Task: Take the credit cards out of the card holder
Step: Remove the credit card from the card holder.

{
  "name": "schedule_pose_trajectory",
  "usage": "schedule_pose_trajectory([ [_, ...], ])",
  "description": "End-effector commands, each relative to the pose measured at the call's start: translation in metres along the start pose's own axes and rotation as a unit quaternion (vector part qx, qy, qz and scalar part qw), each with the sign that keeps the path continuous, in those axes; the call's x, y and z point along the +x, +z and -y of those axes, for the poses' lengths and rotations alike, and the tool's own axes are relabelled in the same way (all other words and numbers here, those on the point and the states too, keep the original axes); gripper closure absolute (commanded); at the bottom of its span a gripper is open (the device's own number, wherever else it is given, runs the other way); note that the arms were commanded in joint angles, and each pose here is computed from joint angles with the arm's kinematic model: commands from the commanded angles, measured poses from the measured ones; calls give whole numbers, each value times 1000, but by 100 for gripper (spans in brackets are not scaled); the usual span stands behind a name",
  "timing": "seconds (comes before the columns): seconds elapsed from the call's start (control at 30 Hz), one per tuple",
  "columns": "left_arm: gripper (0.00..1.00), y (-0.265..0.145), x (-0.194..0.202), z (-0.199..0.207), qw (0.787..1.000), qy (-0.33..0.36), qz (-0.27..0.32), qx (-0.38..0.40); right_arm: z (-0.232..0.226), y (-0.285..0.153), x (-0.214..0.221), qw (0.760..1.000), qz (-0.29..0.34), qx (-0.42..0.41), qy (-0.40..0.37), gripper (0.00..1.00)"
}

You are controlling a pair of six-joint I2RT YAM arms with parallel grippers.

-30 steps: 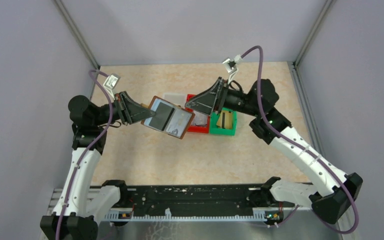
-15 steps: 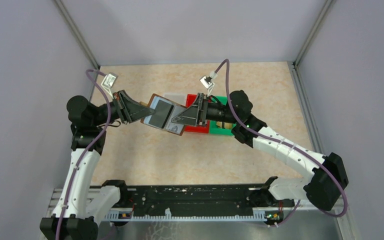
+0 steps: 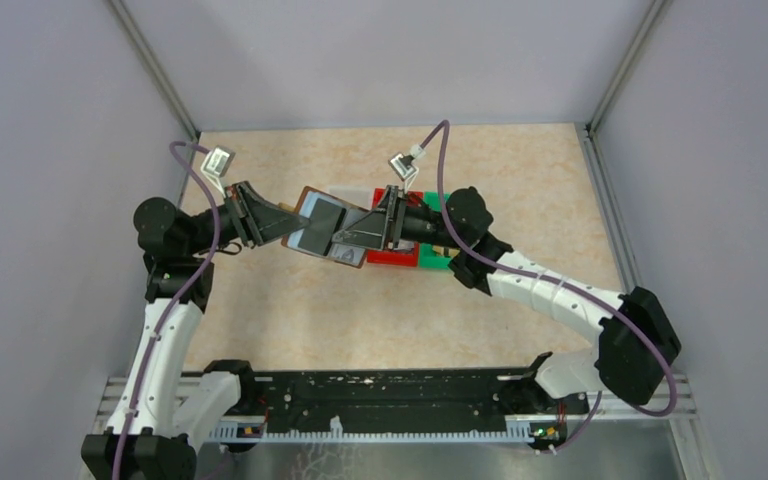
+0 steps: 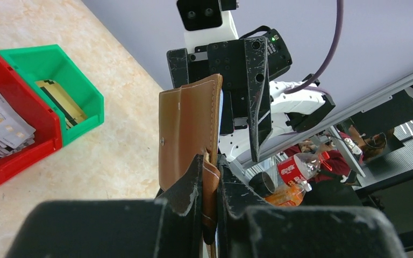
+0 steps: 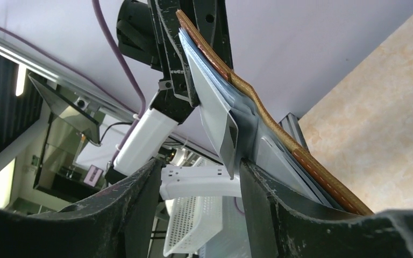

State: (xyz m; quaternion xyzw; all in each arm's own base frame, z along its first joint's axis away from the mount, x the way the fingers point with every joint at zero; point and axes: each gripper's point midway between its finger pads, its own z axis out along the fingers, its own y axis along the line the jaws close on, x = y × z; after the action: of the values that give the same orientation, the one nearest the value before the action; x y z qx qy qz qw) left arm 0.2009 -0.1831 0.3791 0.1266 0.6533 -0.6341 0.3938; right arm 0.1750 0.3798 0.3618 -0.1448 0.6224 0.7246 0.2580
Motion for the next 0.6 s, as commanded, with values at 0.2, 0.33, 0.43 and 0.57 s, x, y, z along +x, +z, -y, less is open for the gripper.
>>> schedule_pose_trajectory([
  [0.2,100,-2,-2,15,1000,25,5,16,-37,3,-11,996,28,-89,-14,54],
  [0.33,100,-2,-1,14,999,39,0,12,-45,1,-14,994,36,-103,-23,61],
  [0.43,100,-2,-1,12,999,51,-4,9,-49,-1,-16,993,45,-108,-29,67],
  [0.57,96,-3,-2,13,999,53,-1,6,-51,1,-16,992,47,-109,-33,77],
])
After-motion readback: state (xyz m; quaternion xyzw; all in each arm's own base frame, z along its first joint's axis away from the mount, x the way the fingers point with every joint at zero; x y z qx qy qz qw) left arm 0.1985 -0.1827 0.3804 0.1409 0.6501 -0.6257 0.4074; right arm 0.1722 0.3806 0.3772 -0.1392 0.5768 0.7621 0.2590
